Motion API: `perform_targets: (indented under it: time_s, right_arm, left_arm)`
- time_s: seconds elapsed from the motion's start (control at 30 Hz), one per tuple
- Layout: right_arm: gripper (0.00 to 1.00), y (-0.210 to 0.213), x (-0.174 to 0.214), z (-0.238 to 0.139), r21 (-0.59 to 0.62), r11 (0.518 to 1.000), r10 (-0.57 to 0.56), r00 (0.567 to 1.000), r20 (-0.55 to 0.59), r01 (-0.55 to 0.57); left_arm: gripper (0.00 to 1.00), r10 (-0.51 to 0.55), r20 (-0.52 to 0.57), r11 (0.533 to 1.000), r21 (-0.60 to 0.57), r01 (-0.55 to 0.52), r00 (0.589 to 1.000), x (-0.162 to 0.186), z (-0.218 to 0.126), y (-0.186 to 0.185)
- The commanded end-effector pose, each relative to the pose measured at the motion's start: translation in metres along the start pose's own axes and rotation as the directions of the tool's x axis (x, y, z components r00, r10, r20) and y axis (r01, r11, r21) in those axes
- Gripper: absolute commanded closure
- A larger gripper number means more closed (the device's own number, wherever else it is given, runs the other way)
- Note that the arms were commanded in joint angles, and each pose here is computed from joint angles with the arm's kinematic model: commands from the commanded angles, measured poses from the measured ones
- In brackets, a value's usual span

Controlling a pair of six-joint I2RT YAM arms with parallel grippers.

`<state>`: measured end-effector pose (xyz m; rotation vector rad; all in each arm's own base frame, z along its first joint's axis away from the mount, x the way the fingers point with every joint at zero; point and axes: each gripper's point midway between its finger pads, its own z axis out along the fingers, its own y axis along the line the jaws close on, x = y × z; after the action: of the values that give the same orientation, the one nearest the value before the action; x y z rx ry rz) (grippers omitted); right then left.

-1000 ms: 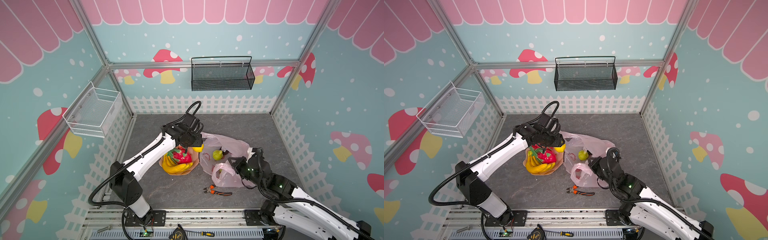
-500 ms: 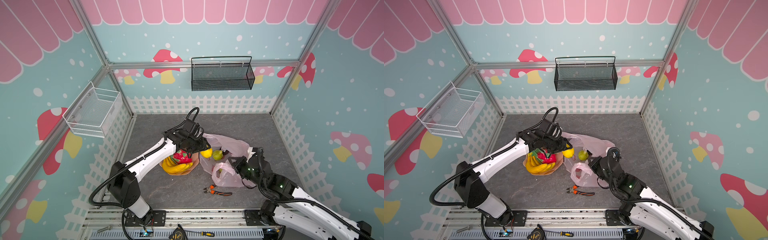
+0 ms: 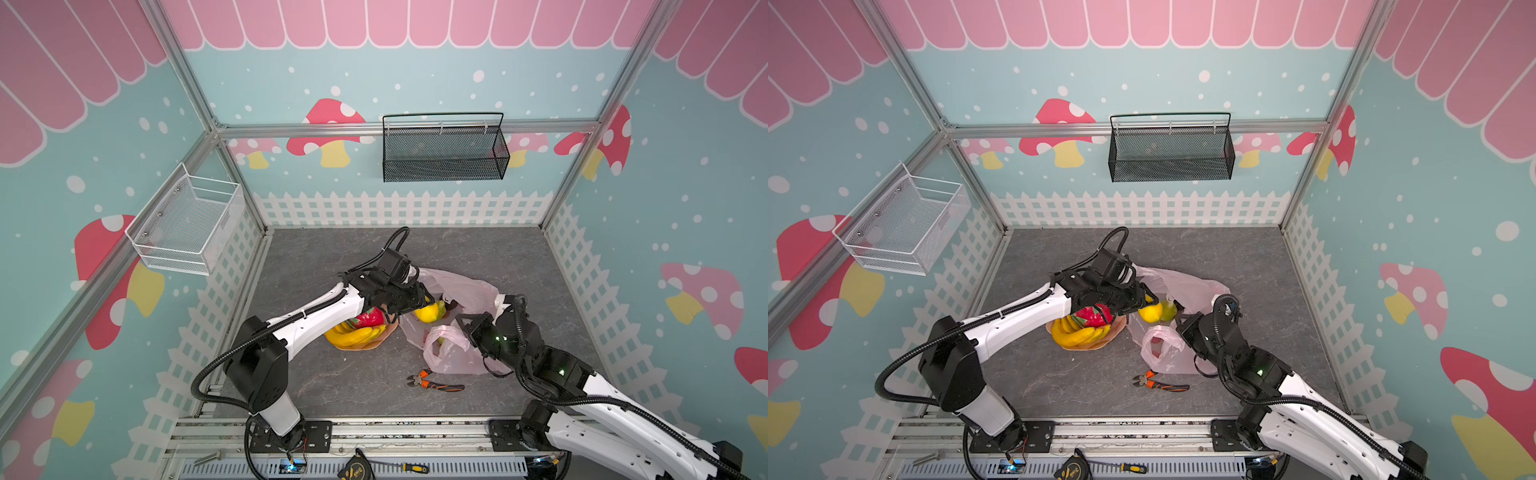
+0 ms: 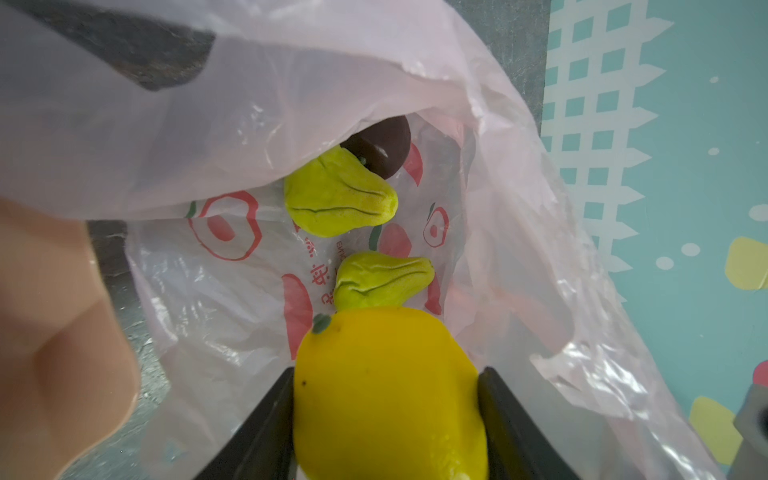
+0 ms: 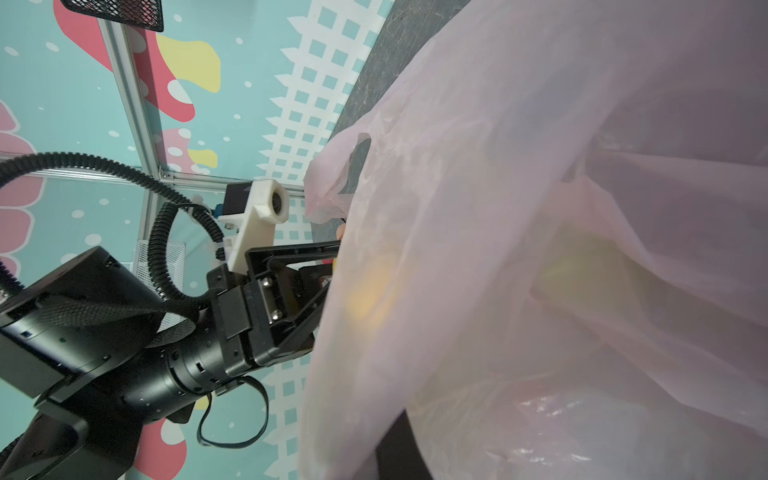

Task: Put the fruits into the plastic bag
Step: 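Carry the yellow mango down into the pink bag opening with the left gripper, then open the left gripper to drop the mango into the bag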

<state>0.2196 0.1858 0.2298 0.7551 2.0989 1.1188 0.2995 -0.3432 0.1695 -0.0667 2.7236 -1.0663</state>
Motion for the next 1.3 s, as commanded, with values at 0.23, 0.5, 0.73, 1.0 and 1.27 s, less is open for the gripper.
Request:
perform_targets:
  time_s: [0.23, 0.5, 0.73, 1.0, 1.27]
  right_arm:
    - [1.0, 0.01, -0.003, -0.001, -0.023, 1.0, 0.02, 1.0, 0.008, -0.02]
    - [1.0, 0.01, -0.003, 0.001, -0.036, 0.999, 0.029, 1.0, 0.009, -0.028]
    - [1.0, 0.008, -0.001, 0.004, -0.039, 0.999, 0.03, 1.0, 0.007, -0.03]
    - [1.0, 0.006, -0.001, 0.004, -0.038, 0.999, 0.033, 0.999, 0.009, -0.033]
    - [1.0, 0.004, -0.001, 0.003, -0.039, 0.999, 0.034, 0.999, 0.008, -0.033]
  left_arm:
    - [0.53, -0.047, -0.053, 0.995, 0.083, 0.051, 0.997, 0.015, 0.058, -0.028]
    - [0.48, -0.063, -0.057, 0.997, 0.049, 0.066, 0.996, 0.024, 0.089, -0.032]
    - [0.41, -0.078, -0.043, 0.997, 0.015, 0.079, 0.996, 0.028, 0.099, -0.027]
    - [0.15, -0.075, -0.037, 0.997, 0.011, 0.075, 0.996, 0.028, 0.095, -0.028]
    - [0.08, 0.003, -0.023, 1.0, -0.019, -0.003, 1.0, 0.023, 0.071, -0.039]
